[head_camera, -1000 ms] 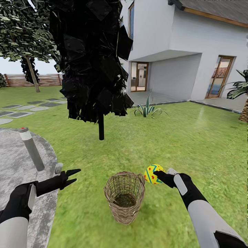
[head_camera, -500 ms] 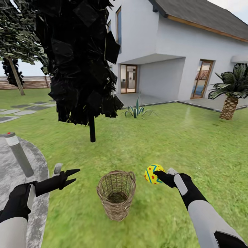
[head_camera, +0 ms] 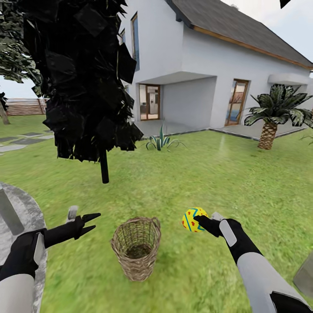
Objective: Take the three Easter eggs out of the wicker basket on the lawn in the garden, then place them on the lawn next to a single tree (choose any tree) so that all three eggs are next to the same tree and none are left in the basket.
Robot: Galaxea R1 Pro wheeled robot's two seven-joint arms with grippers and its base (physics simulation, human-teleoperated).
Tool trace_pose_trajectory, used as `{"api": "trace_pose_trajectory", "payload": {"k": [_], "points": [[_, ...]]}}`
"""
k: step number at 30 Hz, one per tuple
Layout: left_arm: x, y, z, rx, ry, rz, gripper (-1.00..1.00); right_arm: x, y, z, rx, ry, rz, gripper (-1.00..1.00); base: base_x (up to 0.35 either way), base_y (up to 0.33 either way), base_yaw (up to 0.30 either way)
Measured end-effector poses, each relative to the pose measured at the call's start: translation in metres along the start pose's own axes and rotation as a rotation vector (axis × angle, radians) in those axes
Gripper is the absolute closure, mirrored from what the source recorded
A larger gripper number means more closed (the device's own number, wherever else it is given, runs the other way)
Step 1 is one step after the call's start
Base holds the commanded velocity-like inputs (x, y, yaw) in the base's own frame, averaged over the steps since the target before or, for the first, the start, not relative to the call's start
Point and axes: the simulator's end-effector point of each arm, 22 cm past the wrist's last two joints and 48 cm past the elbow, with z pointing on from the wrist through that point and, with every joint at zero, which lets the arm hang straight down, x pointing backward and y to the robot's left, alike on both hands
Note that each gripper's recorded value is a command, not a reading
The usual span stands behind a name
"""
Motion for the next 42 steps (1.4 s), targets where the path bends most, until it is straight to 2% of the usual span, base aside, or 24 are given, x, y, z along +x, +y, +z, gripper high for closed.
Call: {"api": "trace_pose_trajectory", "payload": {"k": [23, 42], "points": [[-0.005, -0.014, -0.005, 0.017, -0.013, 0.019, -1.0, -0.009, 0.009, -0.011, -0.016, -0.022, -0.005, 1.0, -0.024, 0.0, -0.196], [-0.008, -0.025, -0.009, 0.03, -0.022, 0.035, -1.0, -0.017, 0.016, -0.02, -0.03, -0.039, -0.004, 1.0, -0.098, 0.0, -0.202]]}}
